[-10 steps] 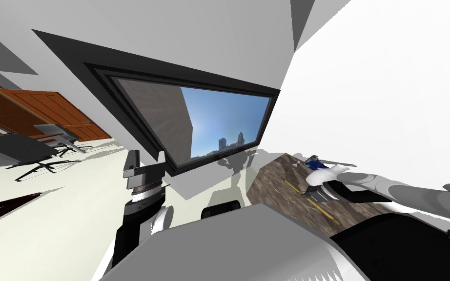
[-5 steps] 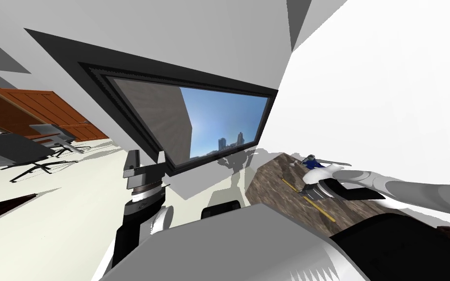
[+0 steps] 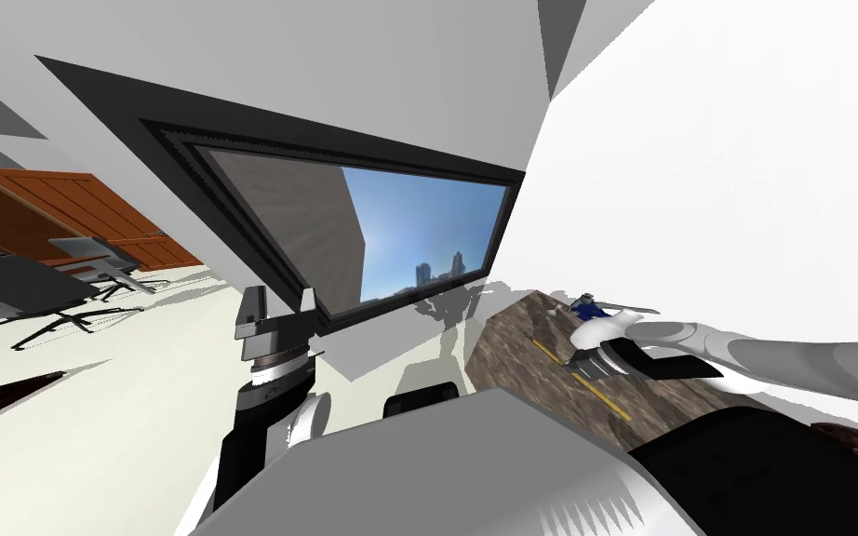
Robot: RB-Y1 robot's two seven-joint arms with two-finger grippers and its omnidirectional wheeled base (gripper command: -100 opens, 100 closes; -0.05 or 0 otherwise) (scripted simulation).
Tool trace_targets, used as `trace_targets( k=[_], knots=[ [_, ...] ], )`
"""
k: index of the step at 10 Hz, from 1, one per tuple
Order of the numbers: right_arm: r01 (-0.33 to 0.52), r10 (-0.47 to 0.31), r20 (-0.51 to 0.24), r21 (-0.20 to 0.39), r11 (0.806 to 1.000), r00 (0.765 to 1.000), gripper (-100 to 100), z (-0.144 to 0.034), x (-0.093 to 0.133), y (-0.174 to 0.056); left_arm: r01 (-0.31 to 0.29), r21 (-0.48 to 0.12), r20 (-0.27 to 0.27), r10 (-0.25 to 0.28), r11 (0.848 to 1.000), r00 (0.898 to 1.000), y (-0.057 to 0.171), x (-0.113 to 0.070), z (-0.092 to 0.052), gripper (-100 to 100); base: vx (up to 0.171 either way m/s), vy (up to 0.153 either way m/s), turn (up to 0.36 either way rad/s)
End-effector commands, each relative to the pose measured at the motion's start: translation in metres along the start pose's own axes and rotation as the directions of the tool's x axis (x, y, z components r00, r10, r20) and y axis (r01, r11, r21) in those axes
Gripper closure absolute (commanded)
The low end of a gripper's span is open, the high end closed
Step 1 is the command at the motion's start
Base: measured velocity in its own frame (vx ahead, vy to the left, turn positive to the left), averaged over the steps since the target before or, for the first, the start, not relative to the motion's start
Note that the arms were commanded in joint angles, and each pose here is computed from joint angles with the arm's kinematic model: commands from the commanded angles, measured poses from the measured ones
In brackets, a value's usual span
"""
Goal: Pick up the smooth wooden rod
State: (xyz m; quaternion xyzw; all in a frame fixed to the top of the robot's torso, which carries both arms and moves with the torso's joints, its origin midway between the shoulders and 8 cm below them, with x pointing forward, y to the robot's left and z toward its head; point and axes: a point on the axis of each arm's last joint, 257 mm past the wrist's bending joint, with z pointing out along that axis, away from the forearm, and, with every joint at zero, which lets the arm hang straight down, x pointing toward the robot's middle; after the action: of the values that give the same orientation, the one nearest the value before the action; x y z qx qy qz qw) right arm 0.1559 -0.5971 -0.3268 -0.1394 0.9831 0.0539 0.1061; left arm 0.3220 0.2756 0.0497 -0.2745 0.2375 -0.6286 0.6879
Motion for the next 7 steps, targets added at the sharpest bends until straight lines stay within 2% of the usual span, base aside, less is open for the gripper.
trace_targets(
  k=[1, 2, 3, 4, 5, 6, 7],
  knots=[
    [0.001, -0.001, 0.002, -0.013, 1.000, 1.000, 100, 0.001, -0.003, 0.008, 0.000, 0.000, 0.000, 0.000, 1.000, 1.000, 0.000, 0.000, 0.000, 0, -0.005, -0.015, 0.002],
    [-0.006, 0.006, -0.002, 0.001, 1.000, 1.000, 100, -0.002, -0.005, 0.010, 0.000, 0.000, 0.000, 0.000, 1.000, 1.000, 0.000, 0.000, 0.000, 0, -0.008, -0.026, -0.017],
    [-0.002, 0.002, 0.000, -0.015, 1.000, 1.000, 100, 0.001, -0.007, 0.017, 0.000, 0.000, 0.000, 0.000, 1.000, 1.000, 0.000, 0.000, 0.000, 0, -0.013, -0.033, -0.011],
    [-0.012, 0.012, -0.006, 0.006, 1.000, 1.000, 100, -0.004, -0.008, 0.015, 0.000, 0.000, 0.000, 0.000, 1.000, 1.000, 0.000, 0.000, 0.000, 0, -0.013, -0.047, -0.012],
    [-0.007, 0.007, -0.003, -0.018, 1.000, 1.000, 100, 0.000, -0.011, 0.027, 0.000, 0.000, 0.000, 0.000, 1.000, 1.000, 0.000, 0.000, 0.000, 0, -0.015, -0.045, -0.007],
    [-0.008, 0.007, -0.004, -0.009, 1.000, 1.000, 100, -0.003, -0.010, 0.021, 0.000, 0.000, 0.000, 0.000, 1.000, 1.000, 0.000, 0.000, 0.000, 0, -0.007, -0.015, 0.002],
    [-0.008, 0.008, -0.004, -0.010, 1.000, 1.000, 0, -0.002, -0.010, 0.022, 0.000, 0.000, 0.000, 0.000, 1.000, 1.000, 0.000, 0.000, 0.000, 0, 0.000, 0.000, 0.000]
  ],
)
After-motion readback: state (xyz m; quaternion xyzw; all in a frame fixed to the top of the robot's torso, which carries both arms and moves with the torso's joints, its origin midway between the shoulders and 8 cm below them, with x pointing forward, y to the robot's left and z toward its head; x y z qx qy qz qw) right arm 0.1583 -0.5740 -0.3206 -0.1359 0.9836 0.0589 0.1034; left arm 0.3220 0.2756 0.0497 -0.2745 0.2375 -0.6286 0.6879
